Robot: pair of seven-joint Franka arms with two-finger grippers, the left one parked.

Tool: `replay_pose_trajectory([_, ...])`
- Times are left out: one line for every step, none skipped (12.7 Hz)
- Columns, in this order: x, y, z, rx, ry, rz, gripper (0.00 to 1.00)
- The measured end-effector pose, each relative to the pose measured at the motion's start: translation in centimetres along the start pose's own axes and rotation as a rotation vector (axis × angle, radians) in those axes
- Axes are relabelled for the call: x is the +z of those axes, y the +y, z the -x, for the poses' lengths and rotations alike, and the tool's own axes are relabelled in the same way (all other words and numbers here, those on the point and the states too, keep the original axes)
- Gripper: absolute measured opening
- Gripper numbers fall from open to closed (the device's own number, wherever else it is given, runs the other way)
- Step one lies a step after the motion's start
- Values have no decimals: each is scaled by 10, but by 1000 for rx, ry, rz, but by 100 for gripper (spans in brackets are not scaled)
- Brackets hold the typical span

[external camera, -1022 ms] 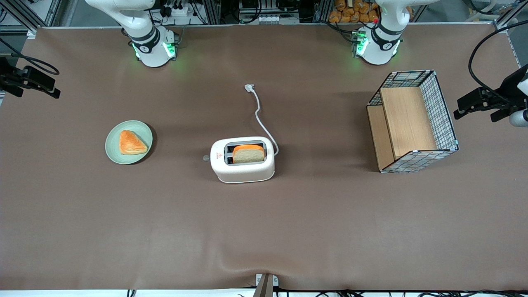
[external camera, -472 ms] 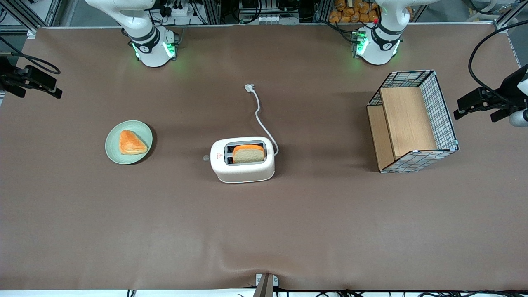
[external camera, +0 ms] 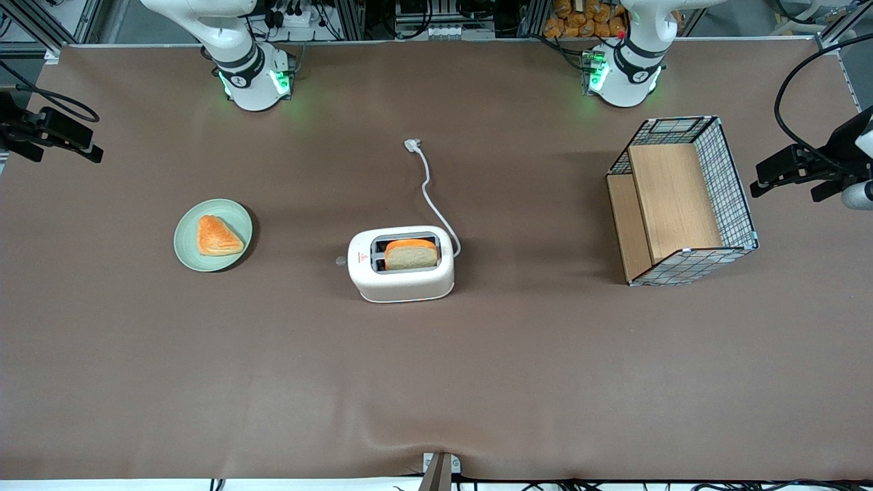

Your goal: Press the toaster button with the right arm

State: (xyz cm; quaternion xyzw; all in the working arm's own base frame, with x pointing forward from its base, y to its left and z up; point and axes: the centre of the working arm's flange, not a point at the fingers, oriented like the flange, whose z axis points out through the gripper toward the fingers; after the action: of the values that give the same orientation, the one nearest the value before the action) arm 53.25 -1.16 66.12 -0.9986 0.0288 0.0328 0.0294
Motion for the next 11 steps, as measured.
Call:
replay_pose_trajectory([3, 0, -2, 0, -6, 0, 100])
replay_pose_trajectory([6, 0, -5, 1, -12, 0, 100])
replay_pose_trajectory([10, 1, -7, 1, -17, 0, 100])
replay_pose_trajectory([12, 1, -9, 1, -19, 0, 100])
replay_pose_trajectory([13, 2, -11, 2, -18, 0, 100])
replay_pose_trajectory([14, 2, -12, 4, -16, 0, 100])
replay_pose_trajectory([16, 3, -13, 6, -18, 0, 100])
replay_pose_trajectory([18, 4, -15, 7, -22, 0, 100])
replay_pose_trajectory([21, 4, -17, 8, -28, 0, 100])
replay_pose_trajectory([26, 5, -19, 8, -39, 0, 100])
replay_pose_trajectory([33, 4, -23, 8, -55, -2, 100])
